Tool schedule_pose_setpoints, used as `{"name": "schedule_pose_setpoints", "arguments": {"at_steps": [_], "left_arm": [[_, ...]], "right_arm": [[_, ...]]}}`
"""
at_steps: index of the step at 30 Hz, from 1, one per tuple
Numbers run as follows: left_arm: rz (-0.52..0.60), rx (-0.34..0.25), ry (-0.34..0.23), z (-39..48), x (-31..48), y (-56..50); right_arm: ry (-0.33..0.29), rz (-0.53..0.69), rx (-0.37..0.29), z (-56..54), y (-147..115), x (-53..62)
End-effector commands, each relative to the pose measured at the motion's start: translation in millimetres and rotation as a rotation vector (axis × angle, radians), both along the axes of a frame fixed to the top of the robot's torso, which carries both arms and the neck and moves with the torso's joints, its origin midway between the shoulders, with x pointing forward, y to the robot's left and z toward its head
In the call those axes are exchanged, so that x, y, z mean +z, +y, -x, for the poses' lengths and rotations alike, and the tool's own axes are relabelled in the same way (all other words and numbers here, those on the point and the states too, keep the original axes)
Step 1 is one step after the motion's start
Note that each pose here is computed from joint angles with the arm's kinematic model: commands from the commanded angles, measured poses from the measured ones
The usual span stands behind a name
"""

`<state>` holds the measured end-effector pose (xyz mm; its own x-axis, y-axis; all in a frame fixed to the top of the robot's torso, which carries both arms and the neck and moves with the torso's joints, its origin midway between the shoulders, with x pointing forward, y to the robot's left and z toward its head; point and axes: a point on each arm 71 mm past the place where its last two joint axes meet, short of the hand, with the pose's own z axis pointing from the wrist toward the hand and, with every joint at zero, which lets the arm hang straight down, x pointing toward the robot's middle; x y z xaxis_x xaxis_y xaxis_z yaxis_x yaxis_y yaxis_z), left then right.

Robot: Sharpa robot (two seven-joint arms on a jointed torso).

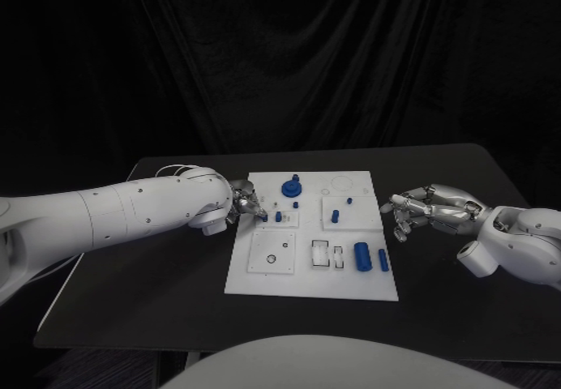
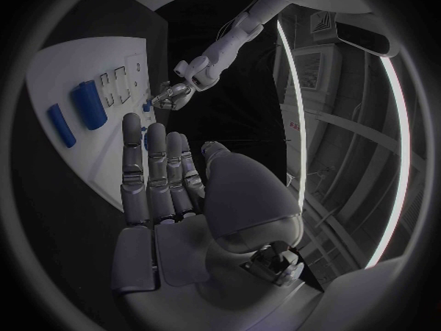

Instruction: Assemble the parts on the task board

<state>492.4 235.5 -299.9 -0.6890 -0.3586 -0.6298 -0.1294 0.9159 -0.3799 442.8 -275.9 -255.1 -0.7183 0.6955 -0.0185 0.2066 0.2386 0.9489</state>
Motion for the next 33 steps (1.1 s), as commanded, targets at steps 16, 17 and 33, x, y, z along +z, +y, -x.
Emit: {"name": "schedule_pose_setpoints", "arguments": {"at_steps": [16,17,33], "left_arm": [[0.009,-0.039,0.046,7.6,-4.3,-2.5],[0.01,-0.04,0.047,7.8,-4.3,-2.5],[0.034,-0.064,0.036,6.7,-3.7,-5.9]], "right_arm": [[0.024,0.012,0.011,1.6,0.2,-2.5],[0.024,0.012,0.011,1.6,0.2,-2.6],[0.03,0.016,0.012,2.2,0.2,-2.9]]}}
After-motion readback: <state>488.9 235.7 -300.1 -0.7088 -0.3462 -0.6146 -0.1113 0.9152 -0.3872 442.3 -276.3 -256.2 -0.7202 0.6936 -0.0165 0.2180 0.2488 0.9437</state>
